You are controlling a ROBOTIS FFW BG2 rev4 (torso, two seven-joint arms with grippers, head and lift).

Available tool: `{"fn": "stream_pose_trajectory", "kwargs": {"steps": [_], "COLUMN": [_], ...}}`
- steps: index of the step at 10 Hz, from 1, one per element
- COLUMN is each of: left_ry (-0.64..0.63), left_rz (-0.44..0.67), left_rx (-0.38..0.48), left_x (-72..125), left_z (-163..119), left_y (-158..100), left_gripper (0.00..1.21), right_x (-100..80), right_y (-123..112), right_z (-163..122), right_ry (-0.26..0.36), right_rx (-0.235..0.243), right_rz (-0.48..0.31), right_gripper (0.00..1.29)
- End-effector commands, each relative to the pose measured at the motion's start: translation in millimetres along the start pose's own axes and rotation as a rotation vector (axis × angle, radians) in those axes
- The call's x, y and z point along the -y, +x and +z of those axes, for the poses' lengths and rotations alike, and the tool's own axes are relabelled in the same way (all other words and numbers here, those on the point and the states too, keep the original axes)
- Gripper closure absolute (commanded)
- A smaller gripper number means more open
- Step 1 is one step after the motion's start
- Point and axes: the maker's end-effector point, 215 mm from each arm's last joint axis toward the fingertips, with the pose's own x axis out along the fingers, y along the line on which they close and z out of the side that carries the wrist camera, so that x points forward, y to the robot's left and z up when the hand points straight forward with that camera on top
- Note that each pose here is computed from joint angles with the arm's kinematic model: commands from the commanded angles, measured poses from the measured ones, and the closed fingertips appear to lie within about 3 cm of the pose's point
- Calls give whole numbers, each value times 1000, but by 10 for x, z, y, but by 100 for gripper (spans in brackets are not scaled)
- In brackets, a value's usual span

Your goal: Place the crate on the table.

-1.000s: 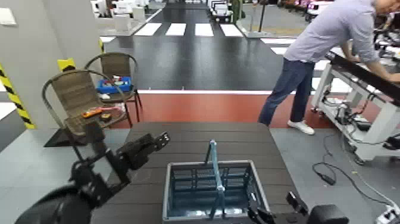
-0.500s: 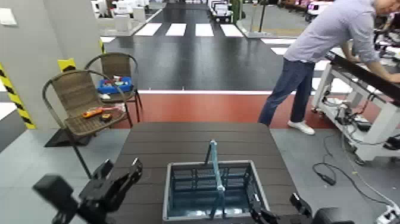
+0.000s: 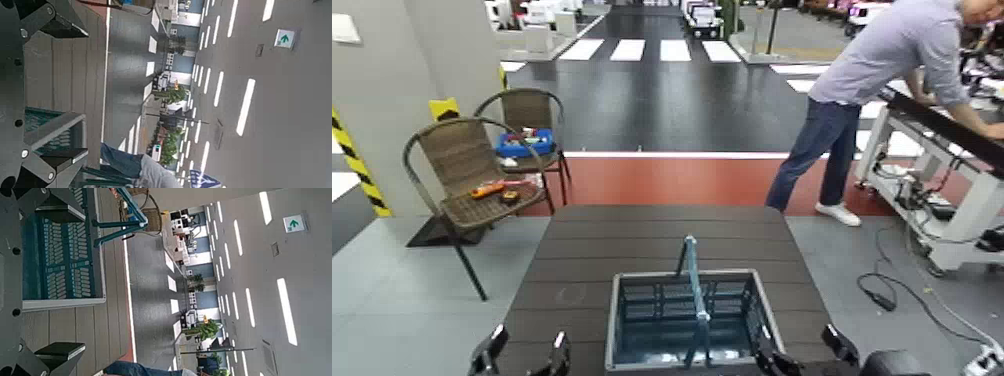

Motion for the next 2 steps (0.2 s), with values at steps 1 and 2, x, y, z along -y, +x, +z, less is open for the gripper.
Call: {"fn": "stream_pose_trajectory", "kwargs": {"steps": [1,2], "left_ry": [106,105], "left_rz": [2,19], "left_rx": [-15,-14], "left_x": [17,4], "left_z": [-42,-45], "left_y": [-142,-155], "left_gripper": [23,23], "right_x": [10,24], "right_y": [-10,-14], "right_z": [2,-2], "right_ry": [-1,1], "right_rx": [1,1], "right_rz": [-4,-8], "right_gripper": [15,15]}}
